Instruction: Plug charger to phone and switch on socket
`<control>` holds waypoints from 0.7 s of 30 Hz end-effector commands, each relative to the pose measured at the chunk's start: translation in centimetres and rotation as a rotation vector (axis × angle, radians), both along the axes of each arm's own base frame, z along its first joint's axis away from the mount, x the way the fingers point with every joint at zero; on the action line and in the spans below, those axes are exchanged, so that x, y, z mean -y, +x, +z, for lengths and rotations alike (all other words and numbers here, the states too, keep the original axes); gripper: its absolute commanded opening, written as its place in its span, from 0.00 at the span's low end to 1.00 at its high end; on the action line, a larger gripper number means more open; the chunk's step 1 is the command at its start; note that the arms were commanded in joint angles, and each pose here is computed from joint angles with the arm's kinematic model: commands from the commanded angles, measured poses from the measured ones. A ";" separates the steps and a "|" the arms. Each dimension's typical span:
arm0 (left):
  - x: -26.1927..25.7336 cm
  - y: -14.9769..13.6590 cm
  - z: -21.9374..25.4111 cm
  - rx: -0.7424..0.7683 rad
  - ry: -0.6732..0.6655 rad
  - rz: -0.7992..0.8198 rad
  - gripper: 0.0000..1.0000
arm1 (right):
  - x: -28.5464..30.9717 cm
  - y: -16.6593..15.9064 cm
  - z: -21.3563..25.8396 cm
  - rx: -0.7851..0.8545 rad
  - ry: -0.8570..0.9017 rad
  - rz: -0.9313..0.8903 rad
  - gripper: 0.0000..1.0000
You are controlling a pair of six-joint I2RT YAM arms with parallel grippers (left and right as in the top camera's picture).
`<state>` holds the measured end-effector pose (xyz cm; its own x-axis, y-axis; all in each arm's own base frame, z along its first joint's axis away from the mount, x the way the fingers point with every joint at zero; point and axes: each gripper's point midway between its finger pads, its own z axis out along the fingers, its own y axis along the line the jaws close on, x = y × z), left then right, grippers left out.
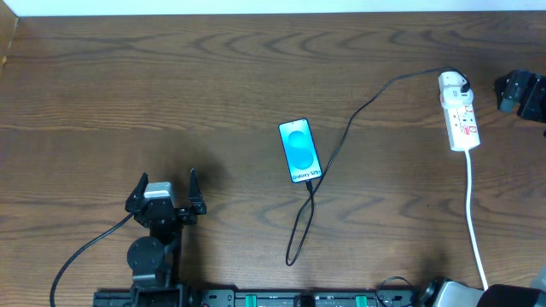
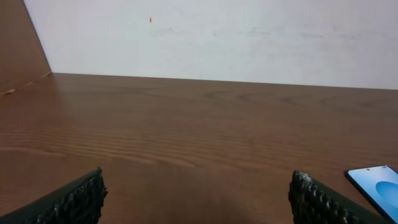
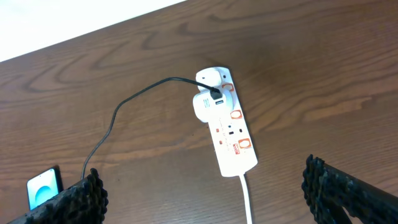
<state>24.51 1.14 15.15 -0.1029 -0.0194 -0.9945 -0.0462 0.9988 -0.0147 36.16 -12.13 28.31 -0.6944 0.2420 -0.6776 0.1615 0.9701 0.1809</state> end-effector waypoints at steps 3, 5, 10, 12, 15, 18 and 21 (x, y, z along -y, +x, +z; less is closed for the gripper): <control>0.2 -0.1 -1.4 -0.048 0.006 -0.013 0.94 | -0.6 0.5 1.2 0.051 -0.009 0.017 0.99; 0.2 -0.1 -1.4 -0.048 0.005 -0.013 0.94 | -1.9 1.1 1.9 0.100 0.001 0.068 0.99; 0.2 -0.1 -1.4 -0.048 0.006 -0.013 0.94 | -6.0 2.7 1.9 0.225 -0.035 0.188 0.99; 0.2 -0.1 -1.4 -0.048 0.005 -0.013 0.94 | -8.0 3.0 1.3 0.279 -0.053 0.239 0.99; 0.2 -0.1 -1.4 -0.048 0.005 -0.013 0.94 | -11.2 2.7 0.2 0.372 -0.077 0.318 0.99; 0.2 -0.1 -1.4 -0.048 0.005 -0.013 0.94 | -13.9 1.8 -1.2 0.461 -0.095 0.384 0.99; 0.2 -0.1 -1.4 -0.048 0.005 -0.013 0.94 | -15.5 0.5 -2.9 0.545 -0.128 0.406 0.99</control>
